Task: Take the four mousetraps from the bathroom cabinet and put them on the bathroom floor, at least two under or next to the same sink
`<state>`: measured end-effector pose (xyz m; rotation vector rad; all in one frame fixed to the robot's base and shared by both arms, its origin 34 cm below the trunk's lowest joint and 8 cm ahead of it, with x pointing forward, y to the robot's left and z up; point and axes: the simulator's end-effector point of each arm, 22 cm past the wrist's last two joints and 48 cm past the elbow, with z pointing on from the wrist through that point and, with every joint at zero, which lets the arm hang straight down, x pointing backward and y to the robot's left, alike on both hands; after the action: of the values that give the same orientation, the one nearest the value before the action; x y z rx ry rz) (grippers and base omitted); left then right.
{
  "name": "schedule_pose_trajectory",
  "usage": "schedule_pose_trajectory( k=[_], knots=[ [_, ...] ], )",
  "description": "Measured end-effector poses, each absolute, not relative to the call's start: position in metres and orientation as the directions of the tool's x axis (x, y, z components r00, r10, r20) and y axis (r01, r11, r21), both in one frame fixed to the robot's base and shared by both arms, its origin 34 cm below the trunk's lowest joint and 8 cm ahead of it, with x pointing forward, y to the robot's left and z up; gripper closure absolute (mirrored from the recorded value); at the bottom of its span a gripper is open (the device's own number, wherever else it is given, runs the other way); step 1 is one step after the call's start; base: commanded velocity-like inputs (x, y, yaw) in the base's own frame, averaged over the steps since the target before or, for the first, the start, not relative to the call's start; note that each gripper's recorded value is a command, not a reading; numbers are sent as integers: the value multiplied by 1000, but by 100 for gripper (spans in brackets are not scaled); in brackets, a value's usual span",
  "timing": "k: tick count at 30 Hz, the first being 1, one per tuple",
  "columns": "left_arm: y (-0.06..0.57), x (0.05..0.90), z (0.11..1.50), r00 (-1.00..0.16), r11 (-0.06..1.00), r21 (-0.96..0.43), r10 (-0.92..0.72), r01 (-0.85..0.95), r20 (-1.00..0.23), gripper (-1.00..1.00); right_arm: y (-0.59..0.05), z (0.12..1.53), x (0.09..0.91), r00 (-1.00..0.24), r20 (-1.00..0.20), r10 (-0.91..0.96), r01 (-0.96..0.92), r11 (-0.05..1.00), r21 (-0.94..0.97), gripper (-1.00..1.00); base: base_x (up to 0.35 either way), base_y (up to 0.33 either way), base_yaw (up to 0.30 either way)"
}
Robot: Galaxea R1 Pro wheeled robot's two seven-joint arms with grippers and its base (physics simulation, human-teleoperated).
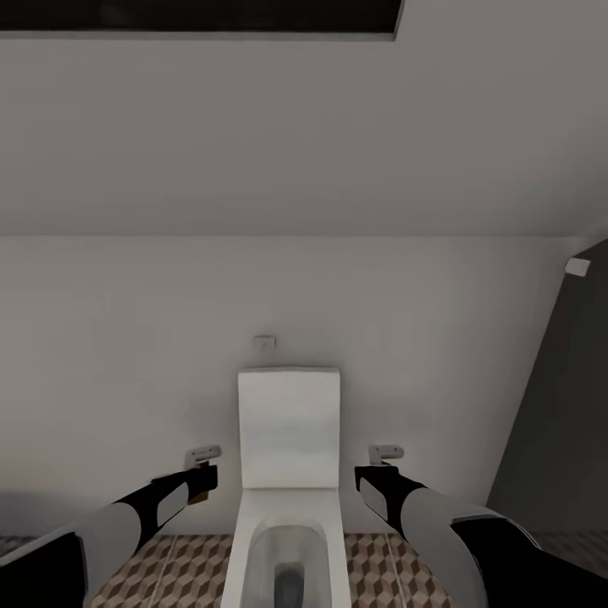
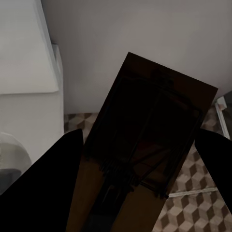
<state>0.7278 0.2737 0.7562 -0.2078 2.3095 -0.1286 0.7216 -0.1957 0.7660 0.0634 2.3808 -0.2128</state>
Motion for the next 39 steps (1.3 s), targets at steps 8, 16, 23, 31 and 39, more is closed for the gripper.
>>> schedule_pose_trajectory(
  k=[8, 16, 23, 31, 39],
  knots=[
    [269, 728, 744, -672, 981, -163, -189, -103, -716, 100, -193, 754, 722, -729, -684, -15, 103, 986, -132, 100, 0, 0, 0],
    [272, 727, 731, -673, 981, -159, -190, -108, -715, 100, -195, 741, 722, -729, -685, -15, 106, 985, -134, 100, 0, 0, 0],
    [273, 727, 719, -673, 981, -159, -191, -109, -715, 100, -197, 730, 722, -730, -684, -15, 109, 984, -138, 100, 0, 0, 0],
    [276, 726, 705, -673, 981, -157, -191, -112, -714, 100, -200, 718, 722, -725, -689, -15, 117, 983, -144, 100, 0, 0, 0],
    [285, 724, 691, -673, 981, -148, -192, -123, -714, 100, -203, 705, 723, -719, -695, -14, 120, 982, -144, 100, 0, 0, 0]
  ],
)
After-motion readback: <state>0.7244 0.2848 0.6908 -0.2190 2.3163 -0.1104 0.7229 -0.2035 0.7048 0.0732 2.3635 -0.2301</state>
